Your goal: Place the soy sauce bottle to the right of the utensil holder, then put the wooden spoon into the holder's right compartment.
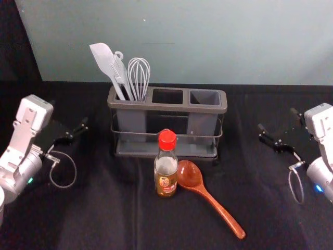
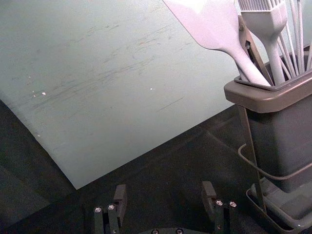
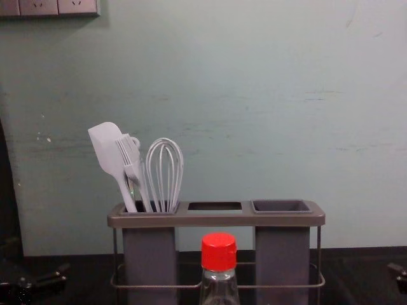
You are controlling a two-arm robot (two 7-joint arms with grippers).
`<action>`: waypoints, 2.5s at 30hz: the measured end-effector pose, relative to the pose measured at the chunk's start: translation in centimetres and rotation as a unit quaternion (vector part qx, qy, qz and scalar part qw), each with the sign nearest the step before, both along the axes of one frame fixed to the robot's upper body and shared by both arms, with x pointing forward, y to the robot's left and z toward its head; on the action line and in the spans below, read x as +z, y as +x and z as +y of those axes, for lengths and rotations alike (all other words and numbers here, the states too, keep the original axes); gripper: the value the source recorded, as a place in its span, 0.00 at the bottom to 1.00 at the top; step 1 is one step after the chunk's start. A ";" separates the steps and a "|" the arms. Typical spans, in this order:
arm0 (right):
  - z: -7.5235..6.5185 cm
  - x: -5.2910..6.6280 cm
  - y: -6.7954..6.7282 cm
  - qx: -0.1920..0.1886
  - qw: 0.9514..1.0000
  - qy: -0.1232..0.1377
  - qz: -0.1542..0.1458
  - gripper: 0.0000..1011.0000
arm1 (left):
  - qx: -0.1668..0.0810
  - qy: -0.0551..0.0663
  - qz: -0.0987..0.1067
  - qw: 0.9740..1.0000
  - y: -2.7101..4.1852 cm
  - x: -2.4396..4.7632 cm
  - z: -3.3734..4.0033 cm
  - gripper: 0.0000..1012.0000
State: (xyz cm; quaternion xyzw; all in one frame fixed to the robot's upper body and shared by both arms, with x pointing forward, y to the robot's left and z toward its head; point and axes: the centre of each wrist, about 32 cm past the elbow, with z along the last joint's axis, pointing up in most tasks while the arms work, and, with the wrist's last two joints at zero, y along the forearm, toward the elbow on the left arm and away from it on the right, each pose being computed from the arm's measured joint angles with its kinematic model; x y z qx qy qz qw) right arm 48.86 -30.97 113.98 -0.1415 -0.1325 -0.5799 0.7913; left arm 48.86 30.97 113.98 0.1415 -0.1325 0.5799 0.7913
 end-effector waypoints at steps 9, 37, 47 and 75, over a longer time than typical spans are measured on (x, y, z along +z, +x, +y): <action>0.0 0.0 0.0 0.000 1.000 0.000 0.000 0.99 | 0.000 0.000 0.000 1.000 0.00 0.00 0.00 0.99; 0.0 0.0 0.0 0.000 1.000 0.000 0.000 0.99 | 0.000 0.000 0.000 1.000 0.00 0.00 0.00 0.99; 0.0 0.0 0.0 0.000 1.000 0.000 0.000 0.99 | 0.000 0.000 0.000 1.000 0.00 0.00 0.00 0.99; -2.2 3.8 -6.1 0.095 0.990 0.096 -0.034 0.99 | 0.000 0.000 0.000 1.000 0.00 0.00 0.00 0.99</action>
